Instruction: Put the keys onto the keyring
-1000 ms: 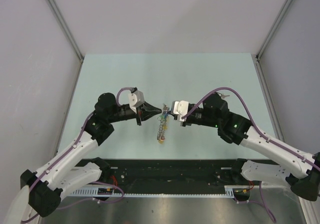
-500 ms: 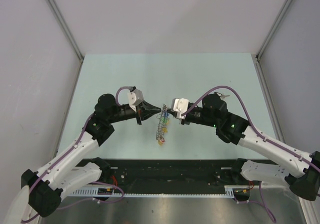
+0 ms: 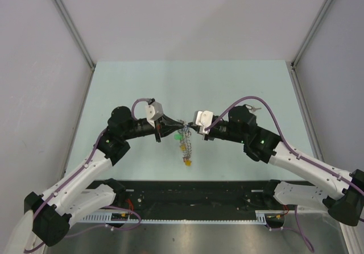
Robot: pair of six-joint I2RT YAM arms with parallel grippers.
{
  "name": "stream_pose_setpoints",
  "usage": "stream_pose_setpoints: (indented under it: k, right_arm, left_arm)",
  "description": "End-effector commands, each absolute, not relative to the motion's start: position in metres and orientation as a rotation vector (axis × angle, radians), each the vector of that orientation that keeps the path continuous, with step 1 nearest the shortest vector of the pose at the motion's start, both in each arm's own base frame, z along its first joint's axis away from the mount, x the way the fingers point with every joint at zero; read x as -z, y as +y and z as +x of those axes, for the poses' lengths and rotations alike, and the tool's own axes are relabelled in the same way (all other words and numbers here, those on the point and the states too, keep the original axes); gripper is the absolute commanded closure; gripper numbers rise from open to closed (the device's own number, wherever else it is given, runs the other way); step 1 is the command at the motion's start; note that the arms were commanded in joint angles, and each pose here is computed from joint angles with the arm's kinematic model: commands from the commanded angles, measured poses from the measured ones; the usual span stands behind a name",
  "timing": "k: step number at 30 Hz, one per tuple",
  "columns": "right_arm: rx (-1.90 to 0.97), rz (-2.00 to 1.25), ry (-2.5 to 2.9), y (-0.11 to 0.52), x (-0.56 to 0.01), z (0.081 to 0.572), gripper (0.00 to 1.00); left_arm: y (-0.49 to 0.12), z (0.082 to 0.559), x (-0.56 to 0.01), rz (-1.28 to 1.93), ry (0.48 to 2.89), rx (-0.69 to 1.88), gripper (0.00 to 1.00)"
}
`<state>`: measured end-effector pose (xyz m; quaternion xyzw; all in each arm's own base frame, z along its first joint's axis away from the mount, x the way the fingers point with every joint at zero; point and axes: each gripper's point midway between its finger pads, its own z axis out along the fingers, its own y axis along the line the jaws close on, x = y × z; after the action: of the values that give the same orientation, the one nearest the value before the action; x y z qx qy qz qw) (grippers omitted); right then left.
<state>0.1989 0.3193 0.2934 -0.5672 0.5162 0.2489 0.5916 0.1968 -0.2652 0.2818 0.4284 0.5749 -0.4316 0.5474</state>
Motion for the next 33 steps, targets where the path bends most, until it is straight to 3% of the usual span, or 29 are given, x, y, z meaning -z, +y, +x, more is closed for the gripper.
stream_pose_setpoints:
  k: [1, 6, 8, 19, 27, 33]
  right_arm:
    - [-0.598, -1.301, 1.167, 0.325, -0.302, 0.200, 0.88]
    - [-0.602, -1.318, 1.171, 0.326, -0.297, 0.200, 0.90]
    - [-0.595, -1.322, 1.176, 0.325, -0.295, 0.201, 1.00]
    - [-0.556, -1.291, 1.174, 0.307, -0.306, 0.207, 1.00]
    - [-0.573, -1.350, 1.147, 0.312, -0.305, 0.201, 1.00]
    - [-0.574, -1.385, 1.140, 0.313, -0.303, 0.197, 1.00]
  left_arm:
    - [-0.265, 0.192, -0.311, 1.028, 1.244, 1.020, 1.00]
    - [-0.265, 0.192, -0.313, 1.026, 1.239, 1.016, 1.00]
    - [-0.265, 0.192, -0.314, 1.024, 1.236, 1.015, 1.00]
    - [-0.258, 0.194, -0.305, 0.974, 1.276, 0.986, 1.00]
    - [-0.261, 0.192, -0.297, 1.051, 1.317, 0.991, 0.64]
    - [-0.268, 0.191, -0.294, 1.168, 1.343, 1.014, 0.50]
